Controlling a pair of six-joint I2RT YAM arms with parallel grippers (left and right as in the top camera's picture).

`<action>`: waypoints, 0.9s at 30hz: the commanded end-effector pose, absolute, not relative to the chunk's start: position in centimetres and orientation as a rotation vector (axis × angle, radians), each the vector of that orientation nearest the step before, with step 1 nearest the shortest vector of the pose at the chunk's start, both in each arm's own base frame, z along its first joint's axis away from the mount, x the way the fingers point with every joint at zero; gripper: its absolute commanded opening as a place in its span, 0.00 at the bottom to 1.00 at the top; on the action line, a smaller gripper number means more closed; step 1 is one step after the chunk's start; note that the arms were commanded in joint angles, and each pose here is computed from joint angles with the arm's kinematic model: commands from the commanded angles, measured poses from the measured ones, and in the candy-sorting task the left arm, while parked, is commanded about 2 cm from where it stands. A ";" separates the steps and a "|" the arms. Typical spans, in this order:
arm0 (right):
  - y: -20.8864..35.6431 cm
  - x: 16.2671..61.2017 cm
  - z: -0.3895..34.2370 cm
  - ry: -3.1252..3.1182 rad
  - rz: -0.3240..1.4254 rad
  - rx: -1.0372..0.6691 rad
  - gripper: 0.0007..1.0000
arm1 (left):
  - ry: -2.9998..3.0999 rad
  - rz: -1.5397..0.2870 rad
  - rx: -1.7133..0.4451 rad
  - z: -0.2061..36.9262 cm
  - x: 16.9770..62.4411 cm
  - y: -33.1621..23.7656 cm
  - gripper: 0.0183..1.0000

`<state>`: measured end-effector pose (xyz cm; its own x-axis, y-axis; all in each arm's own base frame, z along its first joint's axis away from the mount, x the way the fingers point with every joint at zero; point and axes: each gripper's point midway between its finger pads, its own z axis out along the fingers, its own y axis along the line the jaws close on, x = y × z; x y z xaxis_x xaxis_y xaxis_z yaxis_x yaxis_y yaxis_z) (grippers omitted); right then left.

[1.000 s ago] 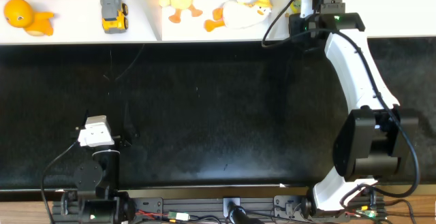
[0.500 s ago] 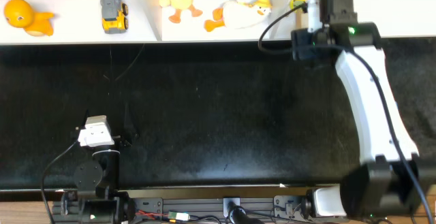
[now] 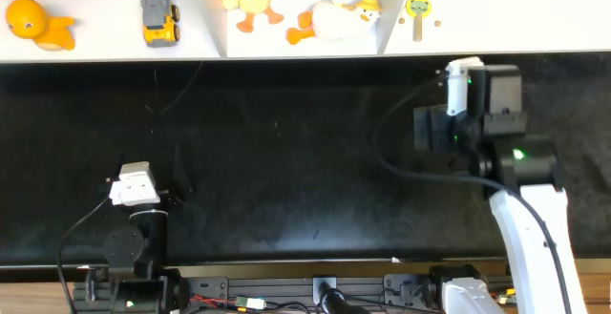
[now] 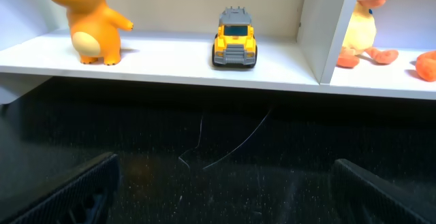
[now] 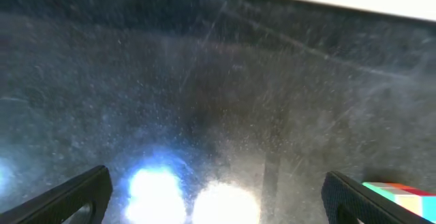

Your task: Store Toys

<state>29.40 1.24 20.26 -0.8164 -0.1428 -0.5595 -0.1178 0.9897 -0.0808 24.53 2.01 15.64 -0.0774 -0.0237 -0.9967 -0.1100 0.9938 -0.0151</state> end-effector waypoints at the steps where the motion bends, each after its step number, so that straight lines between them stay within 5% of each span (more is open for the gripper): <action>1: 1.2 28.7 22.5 2.448 -0.066 -0.175 1.00 | 1.644 0.078 -0.080 15.7 24.5 1.8 1.00; 23: -0.9 26.6 21.0 2.556 -0.097 -0.113 1.00 | 1.644 0.079 -0.081 15.7 24.5 1.8 1.00; 27: -2.3 25.6 20.5 2.590 -0.076 -0.217 0.99 | 1.644 0.079 -0.081 15.7 24.5 1.8 1.00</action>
<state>25.89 -1.71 20.59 -0.8510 -0.1081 -0.5140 -0.0709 0.9933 -0.0915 24.53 2.01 15.64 -0.0774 -0.0237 -0.9967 -0.1100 0.9938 -0.0151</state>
